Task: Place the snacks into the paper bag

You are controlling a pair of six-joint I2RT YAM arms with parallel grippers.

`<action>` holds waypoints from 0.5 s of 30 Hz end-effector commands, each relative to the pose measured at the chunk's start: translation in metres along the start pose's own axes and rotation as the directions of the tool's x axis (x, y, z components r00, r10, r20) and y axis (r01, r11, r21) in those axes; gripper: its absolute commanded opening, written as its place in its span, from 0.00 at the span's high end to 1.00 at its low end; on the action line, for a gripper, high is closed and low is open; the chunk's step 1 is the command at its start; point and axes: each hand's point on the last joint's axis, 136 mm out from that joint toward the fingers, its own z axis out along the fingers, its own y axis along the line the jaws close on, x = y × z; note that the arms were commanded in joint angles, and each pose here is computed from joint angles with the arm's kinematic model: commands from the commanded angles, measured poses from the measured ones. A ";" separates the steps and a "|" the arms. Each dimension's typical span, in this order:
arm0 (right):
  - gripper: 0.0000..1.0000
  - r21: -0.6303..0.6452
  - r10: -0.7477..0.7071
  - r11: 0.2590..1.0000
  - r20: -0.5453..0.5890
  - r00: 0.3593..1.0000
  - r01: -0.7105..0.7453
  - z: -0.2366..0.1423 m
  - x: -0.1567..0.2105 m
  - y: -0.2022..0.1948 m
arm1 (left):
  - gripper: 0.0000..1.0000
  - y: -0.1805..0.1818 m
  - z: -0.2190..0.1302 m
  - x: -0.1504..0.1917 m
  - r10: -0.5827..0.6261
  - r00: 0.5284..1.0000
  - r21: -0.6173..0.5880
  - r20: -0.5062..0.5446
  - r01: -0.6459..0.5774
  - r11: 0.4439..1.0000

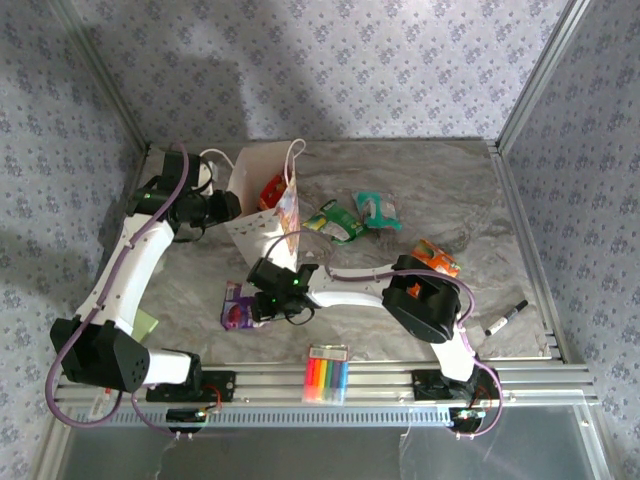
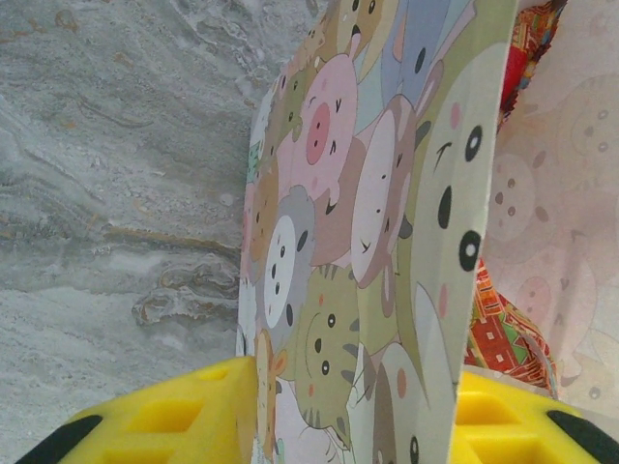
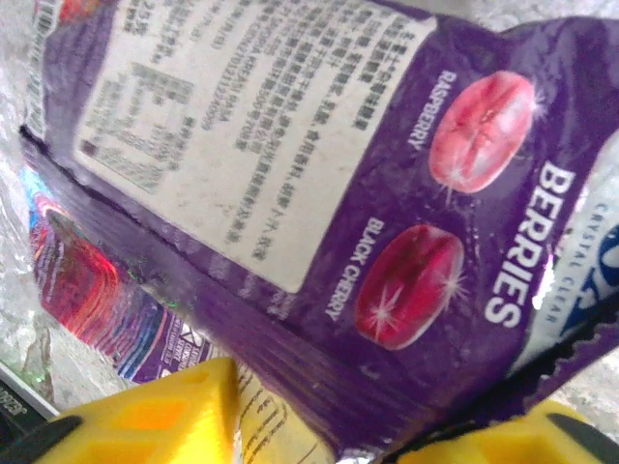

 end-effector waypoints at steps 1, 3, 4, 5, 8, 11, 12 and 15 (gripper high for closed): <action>0.69 0.062 0.008 0.998 -0.033 0.999 -0.006 0.002 0.006 -0.020 | 0.61 -0.001 -0.005 0.007 0.009 1.000 0.006 -0.010 -0.009 1.000; 0.73 0.066 0.013 0.998 -0.038 0.999 -0.010 0.001 0.008 -0.023 | 0.61 0.000 -0.005 0.007 0.008 1.000 0.003 -0.010 -0.008 1.000; 0.75 0.069 0.014 0.998 -0.040 0.999 -0.011 0.000 0.008 -0.025 | 0.61 0.001 -0.005 0.007 0.006 1.000 0.000 -0.012 -0.006 1.000; 0.79 0.076 0.018 0.997 -0.038 0.999 -0.015 -0.001 0.008 -0.028 | 0.61 0.001 -0.005 0.008 0.005 1.000 -0.002 -0.013 -0.005 1.000; 0.83 0.079 0.017 0.997 -0.030 0.999 -0.015 -0.006 0.008 -0.032 | 0.61 0.002 -0.004 0.008 -0.002 1.000 -0.004 -0.016 0.002 1.000; 0.88 0.074 0.003 0.997 -0.020 1.000 -0.001 -0.013 0.008 -0.033 | 0.61 0.002 -0.003 0.008 -0.007 1.000 -0.005 -0.018 0.007 1.000; 0.89 0.076 -0.001 0.997 -0.015 1.000 0.002 -0.015 0.007 -0.033 | 0.61 0.002 -0.003 0.008 -0.010 1.000 -0.006 -0.018 0.010 1.000; 0.93 0.073 -0.018 0.997 -0.008 1.000 0.018 -0.021 0.007 -0.034 | 0.61 0.002 -0.003 0.007 -0.016 1.000 -0.010 -0.019 0.016 1.000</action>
